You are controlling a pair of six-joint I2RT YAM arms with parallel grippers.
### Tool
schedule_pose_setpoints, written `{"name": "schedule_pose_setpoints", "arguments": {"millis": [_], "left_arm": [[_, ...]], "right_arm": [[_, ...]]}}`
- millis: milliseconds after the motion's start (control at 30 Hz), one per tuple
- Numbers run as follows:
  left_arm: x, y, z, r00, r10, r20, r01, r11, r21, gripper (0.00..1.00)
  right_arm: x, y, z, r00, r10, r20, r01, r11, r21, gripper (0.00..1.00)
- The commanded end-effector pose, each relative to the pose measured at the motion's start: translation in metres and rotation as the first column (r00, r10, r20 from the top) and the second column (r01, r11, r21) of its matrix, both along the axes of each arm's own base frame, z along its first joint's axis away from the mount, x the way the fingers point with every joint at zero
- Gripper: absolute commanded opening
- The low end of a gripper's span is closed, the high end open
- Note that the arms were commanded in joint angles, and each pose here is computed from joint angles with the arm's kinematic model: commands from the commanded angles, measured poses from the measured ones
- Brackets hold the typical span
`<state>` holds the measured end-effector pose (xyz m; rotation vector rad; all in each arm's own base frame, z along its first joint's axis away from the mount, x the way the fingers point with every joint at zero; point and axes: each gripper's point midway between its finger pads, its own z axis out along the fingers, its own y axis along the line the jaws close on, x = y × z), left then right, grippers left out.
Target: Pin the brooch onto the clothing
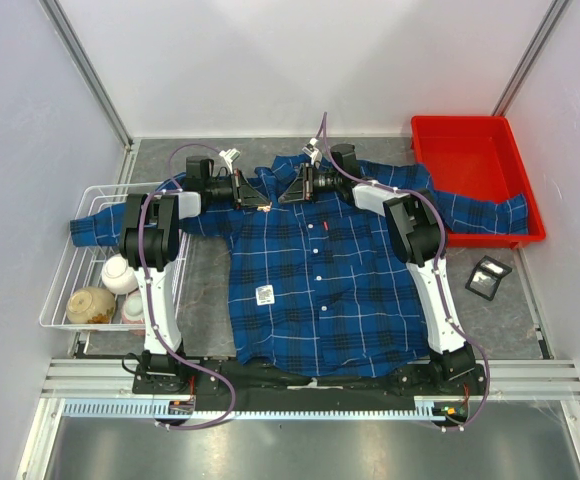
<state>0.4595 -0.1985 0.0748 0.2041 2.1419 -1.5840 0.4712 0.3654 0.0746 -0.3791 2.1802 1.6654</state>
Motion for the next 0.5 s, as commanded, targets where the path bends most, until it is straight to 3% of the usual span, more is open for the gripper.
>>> {"name": "schedule_pose_setpoints", "arguments": {"millis": [0, 467], "left_arm": [[0.0053, 0.0032, 0.0005, 1.0, -0.004, 0.002, 0.004, 1.0, -0.025, 0.02], [0.0055, 0.0001, -0.0004, 1.0, -0.006, 0.0, 0.006, 1.0, -0.028, 0.02]], "right_arm": [[-0.0031, -0.0008, -0.0025, 1.0, 0.025, 0.014, -0.025, 1.0, 0.015, 0.22], [-0.0052, 0.0, -0.0022, 0.999, 0.035, 0.015, -0.035, 0.999, 0.02, 0.2]]}}
